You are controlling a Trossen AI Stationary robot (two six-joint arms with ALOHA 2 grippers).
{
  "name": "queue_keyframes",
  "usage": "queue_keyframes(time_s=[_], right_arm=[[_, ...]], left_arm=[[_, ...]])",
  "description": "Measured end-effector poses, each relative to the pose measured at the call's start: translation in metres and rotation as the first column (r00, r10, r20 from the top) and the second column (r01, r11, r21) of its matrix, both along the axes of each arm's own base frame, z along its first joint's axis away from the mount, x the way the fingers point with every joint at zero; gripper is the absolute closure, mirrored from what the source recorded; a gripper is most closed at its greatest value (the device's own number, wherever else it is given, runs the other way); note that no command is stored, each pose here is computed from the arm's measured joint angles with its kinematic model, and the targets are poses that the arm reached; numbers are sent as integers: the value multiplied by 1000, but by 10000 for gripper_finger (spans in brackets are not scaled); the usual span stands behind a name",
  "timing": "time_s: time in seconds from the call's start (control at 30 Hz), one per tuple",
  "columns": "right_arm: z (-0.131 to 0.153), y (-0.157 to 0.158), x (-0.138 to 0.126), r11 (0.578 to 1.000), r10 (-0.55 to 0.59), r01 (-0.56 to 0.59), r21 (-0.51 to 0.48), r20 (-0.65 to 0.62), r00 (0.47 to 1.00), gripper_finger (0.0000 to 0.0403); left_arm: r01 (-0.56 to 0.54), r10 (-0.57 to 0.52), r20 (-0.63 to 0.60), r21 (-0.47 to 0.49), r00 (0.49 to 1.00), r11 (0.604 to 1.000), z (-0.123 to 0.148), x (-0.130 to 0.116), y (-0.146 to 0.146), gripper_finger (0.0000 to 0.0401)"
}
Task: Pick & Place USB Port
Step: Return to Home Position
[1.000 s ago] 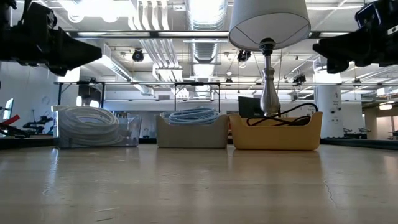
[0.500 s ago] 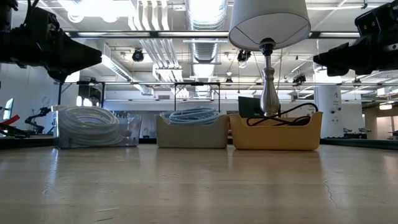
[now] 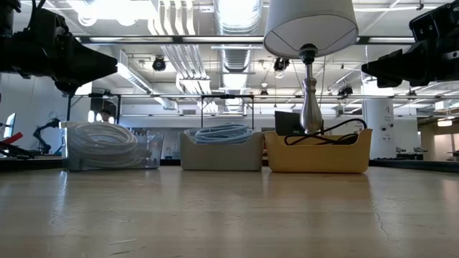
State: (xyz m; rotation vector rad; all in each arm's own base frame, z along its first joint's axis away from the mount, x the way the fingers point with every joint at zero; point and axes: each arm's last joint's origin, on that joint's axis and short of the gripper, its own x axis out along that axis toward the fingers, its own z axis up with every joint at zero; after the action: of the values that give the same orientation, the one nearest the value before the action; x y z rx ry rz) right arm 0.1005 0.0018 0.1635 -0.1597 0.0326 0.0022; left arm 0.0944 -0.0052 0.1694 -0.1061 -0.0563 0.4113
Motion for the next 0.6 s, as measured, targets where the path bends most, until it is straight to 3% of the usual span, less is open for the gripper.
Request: queue_keyframes(time_s=[0.6], right_arm=[[0,0,0,1000,0,0,1,0,1000,319]], left_arm=[[0,0,-4,5,1000,1000,0,0,0,254]])
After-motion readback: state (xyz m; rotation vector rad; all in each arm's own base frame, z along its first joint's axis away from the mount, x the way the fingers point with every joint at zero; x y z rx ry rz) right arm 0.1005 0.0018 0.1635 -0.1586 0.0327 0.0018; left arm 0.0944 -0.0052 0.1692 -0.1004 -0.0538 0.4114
